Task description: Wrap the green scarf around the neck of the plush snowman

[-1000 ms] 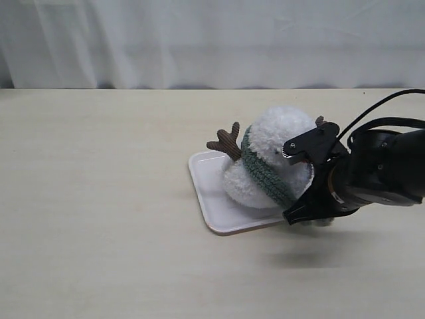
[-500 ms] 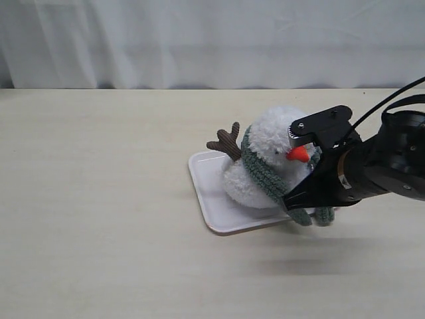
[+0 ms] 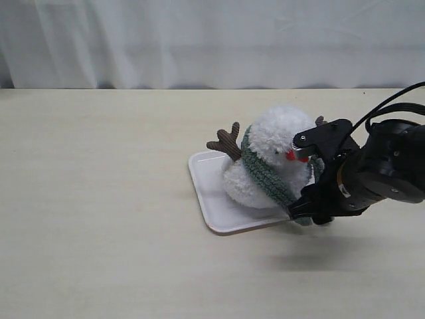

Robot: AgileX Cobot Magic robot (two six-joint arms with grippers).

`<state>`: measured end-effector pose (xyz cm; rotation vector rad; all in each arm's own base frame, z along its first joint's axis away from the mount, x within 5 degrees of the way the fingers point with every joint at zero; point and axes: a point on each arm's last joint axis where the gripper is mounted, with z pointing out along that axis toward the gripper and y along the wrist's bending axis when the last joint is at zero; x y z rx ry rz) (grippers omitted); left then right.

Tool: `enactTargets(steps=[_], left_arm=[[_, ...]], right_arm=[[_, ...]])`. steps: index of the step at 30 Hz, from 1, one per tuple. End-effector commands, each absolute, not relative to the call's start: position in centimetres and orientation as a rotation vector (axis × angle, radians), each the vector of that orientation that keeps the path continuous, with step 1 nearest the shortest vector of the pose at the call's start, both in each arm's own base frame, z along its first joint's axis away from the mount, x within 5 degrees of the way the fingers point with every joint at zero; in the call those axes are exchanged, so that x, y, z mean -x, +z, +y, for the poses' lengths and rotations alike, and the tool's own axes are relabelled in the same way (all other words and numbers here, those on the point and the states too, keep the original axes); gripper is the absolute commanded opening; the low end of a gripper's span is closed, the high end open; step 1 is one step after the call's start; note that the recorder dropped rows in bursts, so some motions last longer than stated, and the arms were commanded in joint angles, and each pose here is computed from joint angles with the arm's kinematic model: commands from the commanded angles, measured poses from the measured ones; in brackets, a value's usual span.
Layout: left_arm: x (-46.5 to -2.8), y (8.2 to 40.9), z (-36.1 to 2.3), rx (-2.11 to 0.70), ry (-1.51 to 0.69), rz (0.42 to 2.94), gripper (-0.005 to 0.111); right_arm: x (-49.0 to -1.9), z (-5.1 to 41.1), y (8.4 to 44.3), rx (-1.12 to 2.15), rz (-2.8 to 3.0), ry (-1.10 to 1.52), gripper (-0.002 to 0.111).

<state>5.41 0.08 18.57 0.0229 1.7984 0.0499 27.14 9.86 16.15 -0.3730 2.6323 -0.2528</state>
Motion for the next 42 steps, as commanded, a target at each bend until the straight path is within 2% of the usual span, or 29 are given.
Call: enactTargets(steps=[1,7,9,10,11,12,14,19,33,42], left_arm=[[-5.4,18.5,0.1,-0.013,0.042,1.791,0.000],[-5.4,18.5,0.1,-0.013,0.042,1.791,0.000],[-5.4,18.5,0.1,-0.013,0.042,1.791,0.000],[-5.4,18.5,0.1,-0.013,0.042,1.791,0.000],[-5.4,18.5,0.1,-0.013,0.042,1.791,0.000],[-5.4,18.5,0.1,-0.013,0.042,1.791,0.000],[-5.4,18.5,0.1,-0.013,0.042,1.791,0.000],[-5.4,18.5,0.1,-0.013,0.042,1.791,0.000],[-5.4,18.5,0.1,-0.013,0.042,1.791,0.000],[-5.4,18.5,0.1,-0.013,0.042,1.791,0.000]], right_arm=[[-27.9,8.3,14.7,0.285,2.676,-0.298,0.059],[-28.7,9.1,13.1,0.343,2.656,-0.176,0.058],[-28.9,9.5,12.6,0.369,2.640,-0.124,0.044],[-29.0,9.5,12.5,0.375,2.640,-0.120,0.030],[-29.0,9.5,12.5,0.375,2.640,-0.120,0.025],[-28.9,9.5,12.5,0.372,2.643,-0.129,0.012],[-28.9,9.4,12.5,0.369,2.651,-0.144,0.004],[-28.5,8.9,12.5,0.350,2.698,-0.202,0.004],[-26.8,9.8,18.7,0.286,2.598,0.086,0.004],[-25.8,10.8,20.2,0.378,2.582,0.268,0.004]])
